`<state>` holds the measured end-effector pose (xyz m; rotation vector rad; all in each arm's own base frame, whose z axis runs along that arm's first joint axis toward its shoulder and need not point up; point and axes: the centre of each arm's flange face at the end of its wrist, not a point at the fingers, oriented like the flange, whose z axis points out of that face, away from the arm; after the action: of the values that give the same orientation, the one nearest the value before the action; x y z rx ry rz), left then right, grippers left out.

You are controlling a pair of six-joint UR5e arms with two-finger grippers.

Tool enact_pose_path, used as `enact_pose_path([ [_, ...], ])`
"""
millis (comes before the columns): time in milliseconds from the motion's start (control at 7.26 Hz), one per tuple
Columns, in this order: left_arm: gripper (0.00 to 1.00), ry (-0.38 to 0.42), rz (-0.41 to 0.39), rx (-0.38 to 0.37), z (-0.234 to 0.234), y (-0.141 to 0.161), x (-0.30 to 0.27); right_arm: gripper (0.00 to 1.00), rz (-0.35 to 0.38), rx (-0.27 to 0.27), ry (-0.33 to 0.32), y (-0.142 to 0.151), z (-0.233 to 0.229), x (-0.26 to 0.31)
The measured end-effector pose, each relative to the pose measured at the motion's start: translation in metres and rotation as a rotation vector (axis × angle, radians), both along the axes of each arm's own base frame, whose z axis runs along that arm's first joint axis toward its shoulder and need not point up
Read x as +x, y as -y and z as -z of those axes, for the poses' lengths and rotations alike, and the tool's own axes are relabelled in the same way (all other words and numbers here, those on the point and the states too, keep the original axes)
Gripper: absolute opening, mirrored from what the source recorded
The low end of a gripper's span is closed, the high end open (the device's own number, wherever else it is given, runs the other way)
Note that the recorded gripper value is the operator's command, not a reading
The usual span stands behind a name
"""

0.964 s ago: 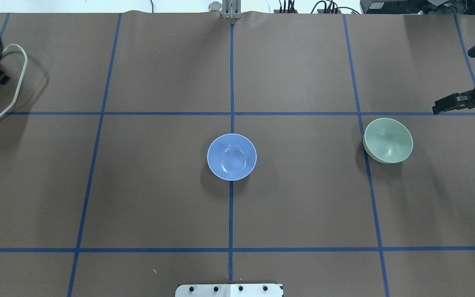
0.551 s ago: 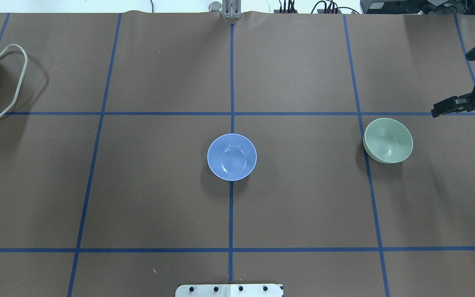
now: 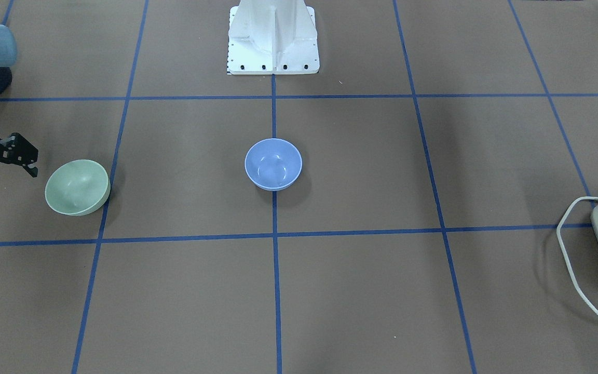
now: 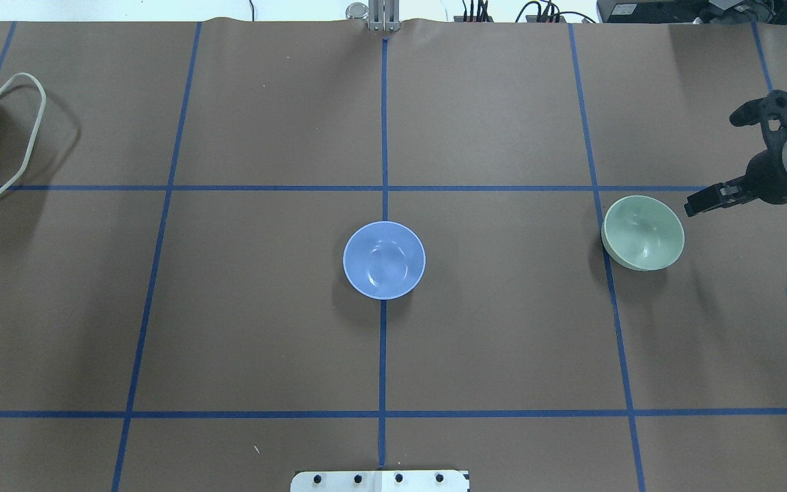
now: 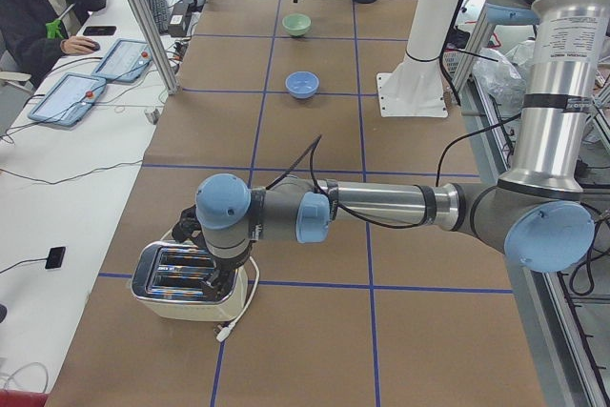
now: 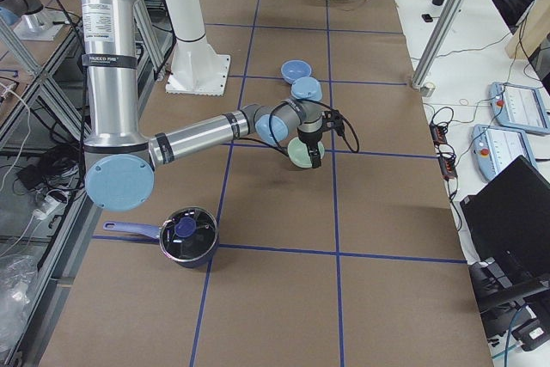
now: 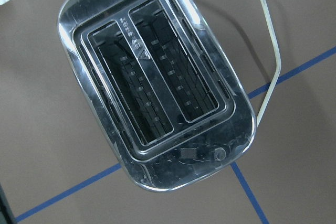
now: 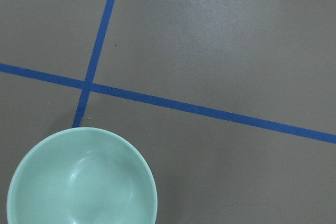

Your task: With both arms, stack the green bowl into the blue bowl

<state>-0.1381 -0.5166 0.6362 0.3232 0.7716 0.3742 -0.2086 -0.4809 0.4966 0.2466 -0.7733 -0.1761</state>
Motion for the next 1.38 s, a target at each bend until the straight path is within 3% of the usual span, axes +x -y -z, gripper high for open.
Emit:
enact_pose_path([
  [138,0.99,-0.012,0.007,-0.006,-0.006,-0.006,-0.003,0.89,0.023,0.027,0.018,0.000,-0.018,-0.016],
  [275,0.99,-0.017,0.009,-0.008,-0.009,-0.008,-0.004,0.52,0.037,0.047,0.035,0.000,-0.035,-0.029],
  [413,0.99,-0.018,0.009,-0.008,-0.011,-0.010,-0.005,0.01,0.042,0.052,0.047,0.000,-0.042,-0.037],
  [964,0.99,-0.017,0.016,0.010,-0.029,-0.027,-0.001,0.00,0.047,0.050,0.060,-0.002,-0.044,-0.043],
  [1377,0.99,-0.045,0.132,-0.118,-0.032,-0.031,-0.001,0.00,0.045,0.057,0.084,0.000,-0.031,-0.041],
])
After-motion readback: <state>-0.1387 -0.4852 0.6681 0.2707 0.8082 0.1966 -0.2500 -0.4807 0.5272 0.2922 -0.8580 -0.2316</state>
